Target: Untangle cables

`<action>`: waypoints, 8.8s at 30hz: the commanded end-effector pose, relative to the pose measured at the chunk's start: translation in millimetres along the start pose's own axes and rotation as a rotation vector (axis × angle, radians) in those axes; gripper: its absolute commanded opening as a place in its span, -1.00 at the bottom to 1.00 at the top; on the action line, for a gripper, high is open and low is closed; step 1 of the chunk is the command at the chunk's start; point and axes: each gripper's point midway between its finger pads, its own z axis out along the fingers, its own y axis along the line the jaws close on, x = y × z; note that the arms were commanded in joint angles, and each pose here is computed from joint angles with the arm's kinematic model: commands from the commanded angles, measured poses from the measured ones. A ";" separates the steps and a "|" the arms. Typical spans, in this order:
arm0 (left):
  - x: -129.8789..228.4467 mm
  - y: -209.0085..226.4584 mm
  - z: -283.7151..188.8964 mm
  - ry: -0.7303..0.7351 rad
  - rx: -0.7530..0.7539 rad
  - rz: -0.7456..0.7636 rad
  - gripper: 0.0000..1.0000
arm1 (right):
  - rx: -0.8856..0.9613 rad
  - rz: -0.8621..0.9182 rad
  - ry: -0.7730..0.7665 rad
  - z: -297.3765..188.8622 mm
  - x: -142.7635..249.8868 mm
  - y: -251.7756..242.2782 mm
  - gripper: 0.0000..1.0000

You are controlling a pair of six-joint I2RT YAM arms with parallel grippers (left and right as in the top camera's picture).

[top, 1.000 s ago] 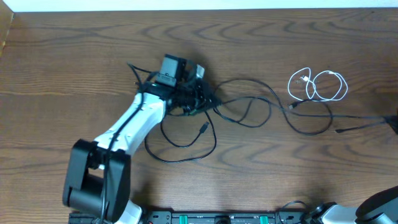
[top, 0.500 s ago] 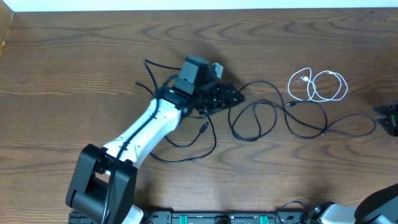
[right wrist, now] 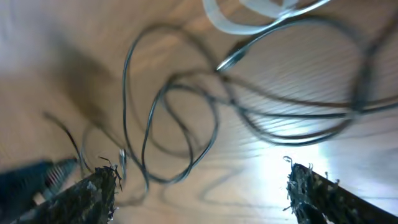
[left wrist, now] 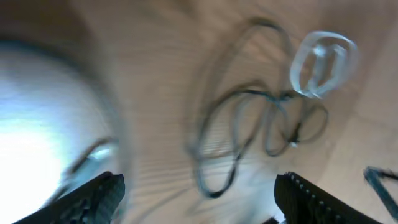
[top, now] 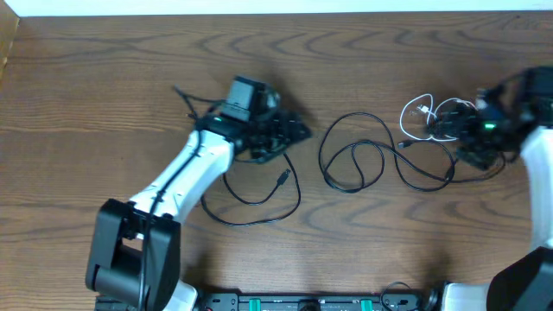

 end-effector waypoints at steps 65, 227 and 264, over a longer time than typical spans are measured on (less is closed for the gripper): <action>13.3 187.4 -58.5 0.095 -0.616 -0.064 0.75 | -0.051 -0.822 0.151 158.0 135.8 163.0 0.97; -40.8 207.2 -125.6 -0.105 -0.315 -0.396 0.96 | 0.200 -0.688 -0.348 29.4 9.8 117.1 0.99; -40.8 207.2 -125.6 -0.105 -0.315 -0.396 0.96 | -0.035 -0.567 -1.441 -227.3 95.5 30.1 0.99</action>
